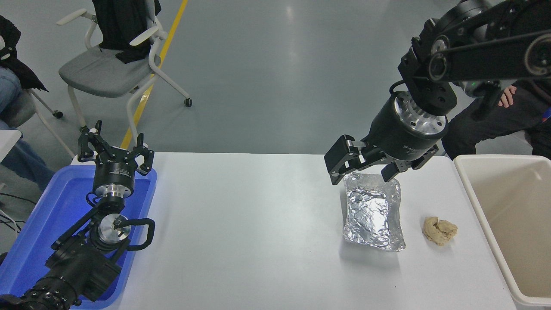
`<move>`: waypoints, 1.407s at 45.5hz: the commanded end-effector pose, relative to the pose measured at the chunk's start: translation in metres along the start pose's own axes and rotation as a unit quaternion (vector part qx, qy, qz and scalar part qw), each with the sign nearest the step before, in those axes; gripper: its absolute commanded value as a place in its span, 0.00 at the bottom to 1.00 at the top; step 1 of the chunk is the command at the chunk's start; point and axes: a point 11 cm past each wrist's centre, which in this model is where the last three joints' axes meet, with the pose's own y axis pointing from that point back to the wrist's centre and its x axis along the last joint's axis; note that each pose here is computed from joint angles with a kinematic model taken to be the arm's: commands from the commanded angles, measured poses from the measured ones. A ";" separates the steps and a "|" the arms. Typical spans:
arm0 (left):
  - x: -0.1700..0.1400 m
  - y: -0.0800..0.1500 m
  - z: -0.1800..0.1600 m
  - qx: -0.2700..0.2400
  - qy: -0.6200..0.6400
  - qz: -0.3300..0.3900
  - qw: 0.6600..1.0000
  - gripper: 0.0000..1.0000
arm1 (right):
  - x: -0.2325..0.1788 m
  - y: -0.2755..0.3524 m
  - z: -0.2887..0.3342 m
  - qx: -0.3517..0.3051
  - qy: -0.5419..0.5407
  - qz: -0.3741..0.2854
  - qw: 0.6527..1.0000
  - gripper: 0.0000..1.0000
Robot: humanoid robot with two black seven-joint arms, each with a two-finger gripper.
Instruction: Pick up foil plate and place in dustbin
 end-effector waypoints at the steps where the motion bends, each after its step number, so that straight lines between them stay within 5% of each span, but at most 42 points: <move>1: 0.000 0.001 -0.001 0.000 0.001 0.001 1.000 0.99 | 0.005 -0.015 0.009 -0.007 -0.006 0.007 1.000 1.00; 23: 0.000 0.000 0.000 0.000 0.000 -0.001 1.000 0.99 | 0.009 -0.050 0.042 -0.039 0.012 0.021 0.999 1.00; 44: 0.000 0.000 0.000 0.000 0.000 -0.001 1.000 0.99 | 0.021 -0.145 0.175 -0.118 -0.024 0.075 0.990 1.00; 64: 0.000 0.000 0.000 0.000 0.000 0.000 1.000 0.99 | -0.001 -0.237 0.227 -0.084 -0.108 0.136 0.981 0.99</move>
